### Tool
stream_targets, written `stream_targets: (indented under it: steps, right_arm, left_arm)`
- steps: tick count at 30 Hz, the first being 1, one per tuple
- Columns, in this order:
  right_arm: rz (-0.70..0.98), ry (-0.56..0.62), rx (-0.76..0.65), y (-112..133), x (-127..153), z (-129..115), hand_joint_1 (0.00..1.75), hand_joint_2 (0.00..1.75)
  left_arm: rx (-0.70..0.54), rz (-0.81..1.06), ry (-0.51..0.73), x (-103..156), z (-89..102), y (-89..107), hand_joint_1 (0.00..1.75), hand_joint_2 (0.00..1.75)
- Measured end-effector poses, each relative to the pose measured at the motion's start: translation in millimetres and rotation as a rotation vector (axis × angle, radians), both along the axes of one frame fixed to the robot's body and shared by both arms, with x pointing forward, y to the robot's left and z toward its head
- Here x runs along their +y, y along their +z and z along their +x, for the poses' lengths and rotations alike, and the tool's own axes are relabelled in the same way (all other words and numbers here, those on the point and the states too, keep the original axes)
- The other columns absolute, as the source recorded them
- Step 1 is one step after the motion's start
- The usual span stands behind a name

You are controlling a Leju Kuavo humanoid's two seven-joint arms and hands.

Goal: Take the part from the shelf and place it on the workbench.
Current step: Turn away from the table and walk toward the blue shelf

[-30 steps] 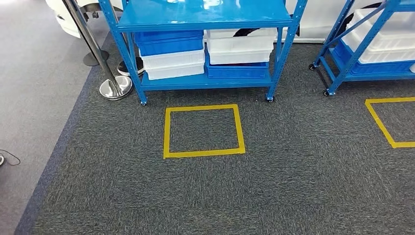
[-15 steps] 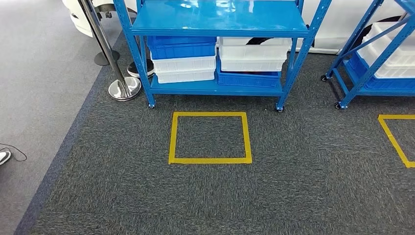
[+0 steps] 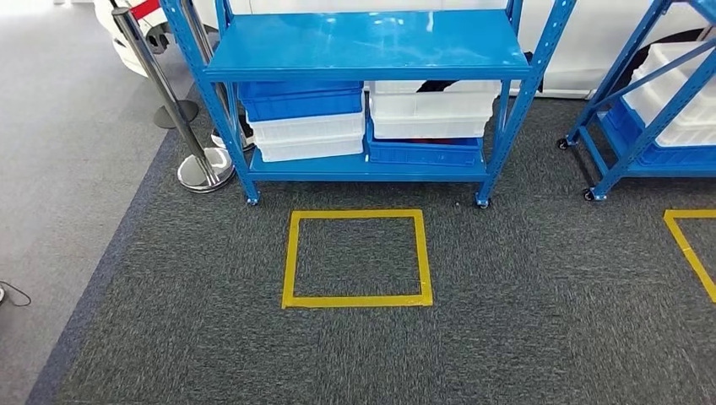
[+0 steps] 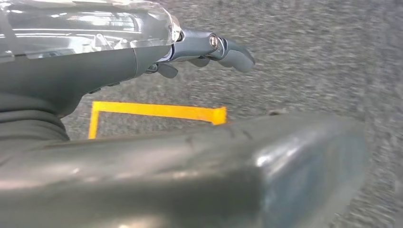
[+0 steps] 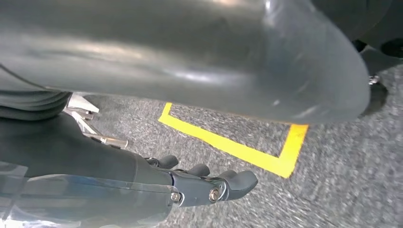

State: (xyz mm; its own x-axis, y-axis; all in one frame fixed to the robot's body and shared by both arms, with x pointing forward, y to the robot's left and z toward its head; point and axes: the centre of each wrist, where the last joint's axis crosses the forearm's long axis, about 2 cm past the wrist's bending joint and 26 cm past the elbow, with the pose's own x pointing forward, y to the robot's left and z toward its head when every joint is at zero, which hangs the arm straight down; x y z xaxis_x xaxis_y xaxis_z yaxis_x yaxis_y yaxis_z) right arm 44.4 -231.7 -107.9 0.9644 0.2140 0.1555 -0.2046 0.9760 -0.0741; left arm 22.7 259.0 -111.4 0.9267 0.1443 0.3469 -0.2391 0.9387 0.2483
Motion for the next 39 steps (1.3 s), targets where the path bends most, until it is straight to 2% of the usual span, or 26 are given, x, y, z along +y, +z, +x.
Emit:
stream_targets:
  steps: [7, 16, 23, 32, 39]
  right_arm:
    - [0.005, 0.001, -0.014, 1, 0, 8, 0.0, 0.0]
    - [0.006, 0.014, 0.003, -1, -9, 0, 0.0, 0.0]
    - [0.01, 0.021, -0.009, 0, -10, 7, 0.0, 0.0]
    - [0.011, 0.019, -0.001, -1, -10, 5, 0.0, 0.0]
    - [0.0, -0.001, -0.003, 1, -10, 15, 0.0, 0.0]
  left_arm:
    - [0.0, 0.004, 0.01, 5, 5.8, 0.2, 0.0, 0.0]
    - [0.037, -0.001, 0.028, 5, 7.5, 0.3, 0.0, 0.0]
    - [0.025, 0.007, 0.03, 13, 17.2, 0.9, 0.0, 0.0]
    - [0.043, 0.016, 0.024, 18, 7.7, -0.3, 0.0, 0.0]
    - [-0.026, 0.014, -0.005, 17, 12.7, 0.1, 0.0, 0.0]
